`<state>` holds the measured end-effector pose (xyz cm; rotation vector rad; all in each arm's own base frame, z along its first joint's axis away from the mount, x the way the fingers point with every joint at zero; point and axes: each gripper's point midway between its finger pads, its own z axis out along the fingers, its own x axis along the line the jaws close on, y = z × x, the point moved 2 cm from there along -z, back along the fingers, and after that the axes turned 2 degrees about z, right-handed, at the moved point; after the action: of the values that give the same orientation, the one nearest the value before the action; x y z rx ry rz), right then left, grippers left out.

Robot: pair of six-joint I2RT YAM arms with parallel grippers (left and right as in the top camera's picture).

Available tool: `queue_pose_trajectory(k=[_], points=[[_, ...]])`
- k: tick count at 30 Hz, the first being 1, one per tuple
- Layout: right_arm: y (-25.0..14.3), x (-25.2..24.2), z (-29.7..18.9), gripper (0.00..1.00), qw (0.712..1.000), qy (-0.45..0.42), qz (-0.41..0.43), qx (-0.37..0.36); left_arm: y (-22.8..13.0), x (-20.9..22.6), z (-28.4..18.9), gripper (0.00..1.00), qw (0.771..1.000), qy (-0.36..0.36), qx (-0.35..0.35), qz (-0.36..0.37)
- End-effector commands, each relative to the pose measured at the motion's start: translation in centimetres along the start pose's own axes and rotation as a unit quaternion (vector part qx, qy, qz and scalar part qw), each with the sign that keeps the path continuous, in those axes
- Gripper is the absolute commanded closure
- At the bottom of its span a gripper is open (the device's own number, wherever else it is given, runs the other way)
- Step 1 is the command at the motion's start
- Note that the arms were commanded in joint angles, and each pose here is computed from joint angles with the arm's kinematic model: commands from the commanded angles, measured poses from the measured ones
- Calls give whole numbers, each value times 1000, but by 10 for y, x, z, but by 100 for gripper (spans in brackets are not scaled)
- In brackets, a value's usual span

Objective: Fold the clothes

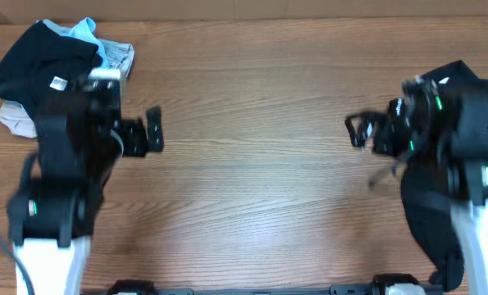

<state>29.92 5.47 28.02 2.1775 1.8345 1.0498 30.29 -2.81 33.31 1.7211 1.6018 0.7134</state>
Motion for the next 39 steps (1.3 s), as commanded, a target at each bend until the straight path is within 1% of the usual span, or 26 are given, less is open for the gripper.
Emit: queue_pose_trajectory(k=[1, 4, 7, 9, 10, 12, 14, 19, 24, 25, 27, 28, 29, 30, 32, 33, 34, 36, 38, 39], points=[[18, 3, 22, 0, 998, 4, 16, 57, 8, -4, 11, 0, 999, -17, 39, -4], [32, -4, 50, 0, 997, -3, -1, 83, 0, -6, 25, 0, 996, -26, 83, -5], [47, -24, 76, 0, 997, -31, 2, 72, -9, -17, 33, 0, 992, -66, 111, -12], [62, -52, 85, 0, 994, -97, 11, 47, -13, -21, 36, 0, 989, -78, 121, -15], [71, -75, 87, 0, 987, -155, 36, 26, -14, -21, 37, 0, 989, -78, 126, -15], [81, -114, 86, 1, 963, -250, 102, -13, -17, -20, 38, 0, 988, -78, 133, -16], [86, -144, 88, 6, 941, -305, 143, -33, -17, -20, 38, 0, 988, -78, 133, -16], [82, -189, 121, 9, 927, -334, 171, -11, -18, -21, 38, 0, 988, -78, 135, -16], [71, -221, 156, 10, 920, -348, 181, 18, -20, -21, 37, 0, 987, -78, 140, -17], [69, -225, 163, 10, 920, -348, 181, 22, -20, -21, 37, 0, 987, -78, 140, -17], [65, -228, 181, 12, 930, -329, 156, 43, -20, -21, 37, 0, 987, -78, 140, -17], [63, -226, 190, 19, 937, -313, 143, 55, -20, -21, 37, 0, 987, -78, 140, -17], [60, -224, 197, 34, 944, -296, 130, 68, -20, -21, 37, 0, 987, -78, 140, -17], [58, -221, 200, 56, 947, -286, 124, 75, -20, -21, 37, 0, 987, -78, 140, -17], [58, -217, 201, 78, 949, -282, 122, 76, -20, -21, 37, 0, 987, -78, 140, -17], [61, -212, 198, 93, 950, -281, 117, 73, -20, -21, 37, 0, 987, -78, 140, -17], [63, -209, 195, 96, 950, -280, 116, 71, -20, -21, 37, 0, 987, -78, 140, -17], [70, -194, 186, 96, 955, -269, 109, 64, -20, -20, 37, 0, 987, -75, 139, -16], [78, -171, 177, 96, 964, -238, 101, 56, -19, -16, 38, 0, 988, -64, 137, -15], [81, -154, 174, 96, 972, -209, 91, 56, -18, -13, 38, 0, 989, -54, 136, -14]])
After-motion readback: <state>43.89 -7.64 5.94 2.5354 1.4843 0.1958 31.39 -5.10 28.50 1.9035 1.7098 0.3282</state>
